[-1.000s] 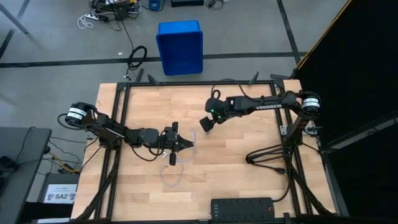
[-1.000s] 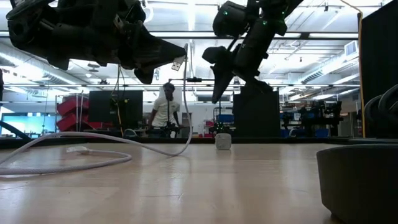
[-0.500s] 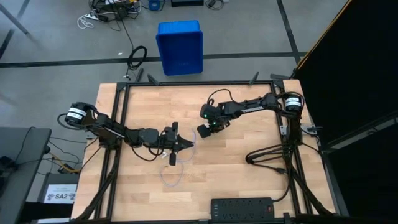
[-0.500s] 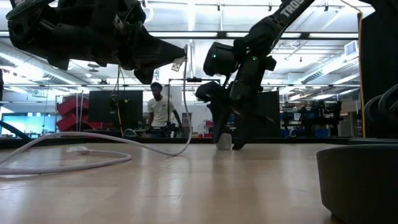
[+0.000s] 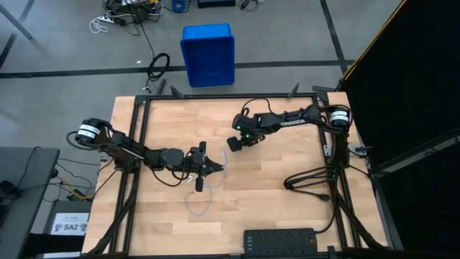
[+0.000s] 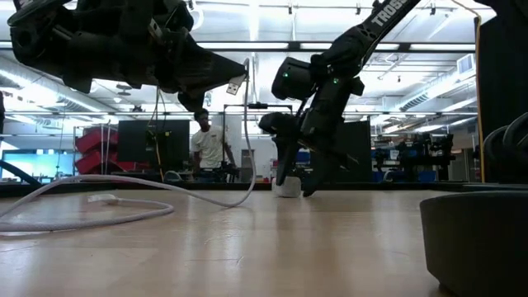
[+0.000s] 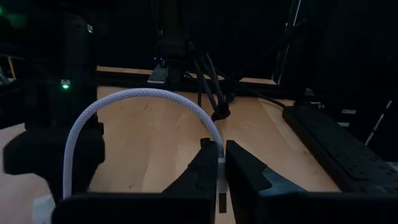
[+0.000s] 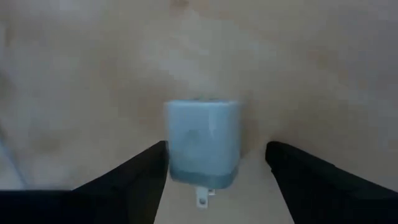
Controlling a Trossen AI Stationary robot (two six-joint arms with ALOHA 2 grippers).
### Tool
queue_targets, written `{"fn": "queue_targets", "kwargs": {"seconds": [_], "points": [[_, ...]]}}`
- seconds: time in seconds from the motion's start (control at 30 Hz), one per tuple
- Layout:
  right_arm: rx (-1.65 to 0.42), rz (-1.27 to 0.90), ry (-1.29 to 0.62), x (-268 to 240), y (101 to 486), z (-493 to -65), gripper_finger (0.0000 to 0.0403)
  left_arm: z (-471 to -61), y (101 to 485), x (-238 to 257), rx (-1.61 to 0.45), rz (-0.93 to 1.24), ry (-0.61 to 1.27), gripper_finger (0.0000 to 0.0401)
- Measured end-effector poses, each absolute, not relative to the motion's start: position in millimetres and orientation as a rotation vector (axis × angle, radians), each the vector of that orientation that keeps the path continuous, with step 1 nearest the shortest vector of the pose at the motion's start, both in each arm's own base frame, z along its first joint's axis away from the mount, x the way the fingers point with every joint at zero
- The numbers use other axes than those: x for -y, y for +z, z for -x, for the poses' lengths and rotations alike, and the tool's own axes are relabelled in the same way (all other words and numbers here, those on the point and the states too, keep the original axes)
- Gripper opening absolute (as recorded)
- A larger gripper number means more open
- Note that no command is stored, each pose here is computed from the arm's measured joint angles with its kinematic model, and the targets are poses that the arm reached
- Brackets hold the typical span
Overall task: Insert USB
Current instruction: Insert the white USB cable into the white charger adapter
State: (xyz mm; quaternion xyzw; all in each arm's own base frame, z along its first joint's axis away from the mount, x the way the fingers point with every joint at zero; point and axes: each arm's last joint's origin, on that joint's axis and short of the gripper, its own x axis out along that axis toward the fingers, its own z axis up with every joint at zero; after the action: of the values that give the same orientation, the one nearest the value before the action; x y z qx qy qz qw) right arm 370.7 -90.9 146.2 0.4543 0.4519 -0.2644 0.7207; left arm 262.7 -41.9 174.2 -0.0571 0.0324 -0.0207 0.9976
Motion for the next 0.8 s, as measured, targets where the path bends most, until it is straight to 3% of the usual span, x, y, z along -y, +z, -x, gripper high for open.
{"fn": "queue_targets", "kwargs": {"seconds": [0.8], "points": [[-1.076, -0.726, -0.505, 112.8, 143.4, -361.1, 0.0210, -262.7, 173.4, 41.9, -0.074, 0.115, -0.041, 0.0000]]}}
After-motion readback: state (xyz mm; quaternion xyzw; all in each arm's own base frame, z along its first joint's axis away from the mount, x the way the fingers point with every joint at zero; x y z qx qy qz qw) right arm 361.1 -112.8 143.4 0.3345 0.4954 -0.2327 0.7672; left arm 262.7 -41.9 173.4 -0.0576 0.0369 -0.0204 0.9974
